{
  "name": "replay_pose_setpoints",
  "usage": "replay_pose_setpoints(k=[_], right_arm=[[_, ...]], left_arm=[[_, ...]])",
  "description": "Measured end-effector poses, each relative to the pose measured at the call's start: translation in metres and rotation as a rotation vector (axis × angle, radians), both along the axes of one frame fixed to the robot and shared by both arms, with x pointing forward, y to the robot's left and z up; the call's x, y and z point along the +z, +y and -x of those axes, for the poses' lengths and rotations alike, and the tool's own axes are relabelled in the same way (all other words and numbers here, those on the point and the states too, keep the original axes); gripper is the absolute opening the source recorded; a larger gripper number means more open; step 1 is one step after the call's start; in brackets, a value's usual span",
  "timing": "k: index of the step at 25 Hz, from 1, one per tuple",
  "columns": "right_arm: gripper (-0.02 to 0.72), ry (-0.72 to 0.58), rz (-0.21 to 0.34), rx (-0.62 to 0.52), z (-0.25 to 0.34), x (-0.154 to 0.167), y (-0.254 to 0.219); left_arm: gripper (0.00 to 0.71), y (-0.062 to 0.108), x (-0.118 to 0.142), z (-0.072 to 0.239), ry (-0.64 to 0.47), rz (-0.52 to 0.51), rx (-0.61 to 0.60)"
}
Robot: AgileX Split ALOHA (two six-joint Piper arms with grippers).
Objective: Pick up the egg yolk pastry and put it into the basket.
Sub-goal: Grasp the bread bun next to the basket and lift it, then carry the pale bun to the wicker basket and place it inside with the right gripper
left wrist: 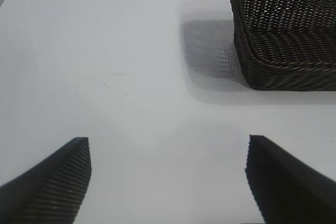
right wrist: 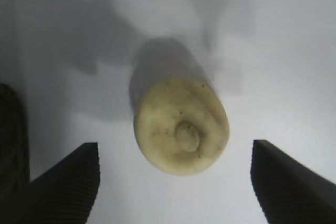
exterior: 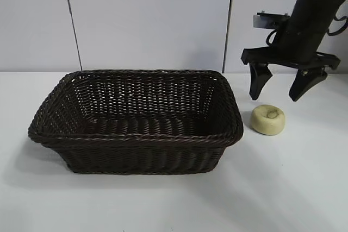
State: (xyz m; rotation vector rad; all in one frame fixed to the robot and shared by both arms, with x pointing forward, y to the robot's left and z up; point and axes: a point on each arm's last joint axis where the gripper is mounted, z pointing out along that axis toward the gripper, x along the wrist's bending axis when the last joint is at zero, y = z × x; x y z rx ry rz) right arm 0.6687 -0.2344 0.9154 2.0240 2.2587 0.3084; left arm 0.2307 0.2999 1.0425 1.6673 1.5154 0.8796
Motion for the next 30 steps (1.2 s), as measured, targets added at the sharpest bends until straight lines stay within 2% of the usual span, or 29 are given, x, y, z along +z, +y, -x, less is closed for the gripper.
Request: replay_pose_setpoints(k=[4,6,8,11,14,19,30], right_arm=[[0.567,0.023,0.003,-0.002,-0.001,-0.013,0.0],[0.538,0.023,0.003,-0.004,-0.001,-0.014,0.0],[0.429,0.023,0.002,-0.016,-0.001,-0.014,0.0],[0.202,0.026,0.002,-0.021,-0.001,-0.014,0.0],[0.107,0.025,0.001,-0.022,-0.001,-0.011,-0.001],[0.084,0.005,0.0,-0.018,0.003,0.013,-0.002],[0.084,-0.151,-0.024,-0.008,0.037,0.125,-0.005]], left_arm=[[0.589,0.0,0.0,0.0,0.0,0.0,0.0],[0.589,0.0,0.0,0.0,0.0,0.0,0.0],[0.589,0.0,0.0,0.0,0.0,0.0,0.0],[0.589,0.0,0.0,0.0,0.0,0.0,0.0],[0.589,0.0,0.0,0.0,0.0,0.0,0.0],[0.589,0.0,0.0,0.0,0.0,0.0,0.0],[0.589,0.0,0.0,0.0,0.0,0.0,0.0]])
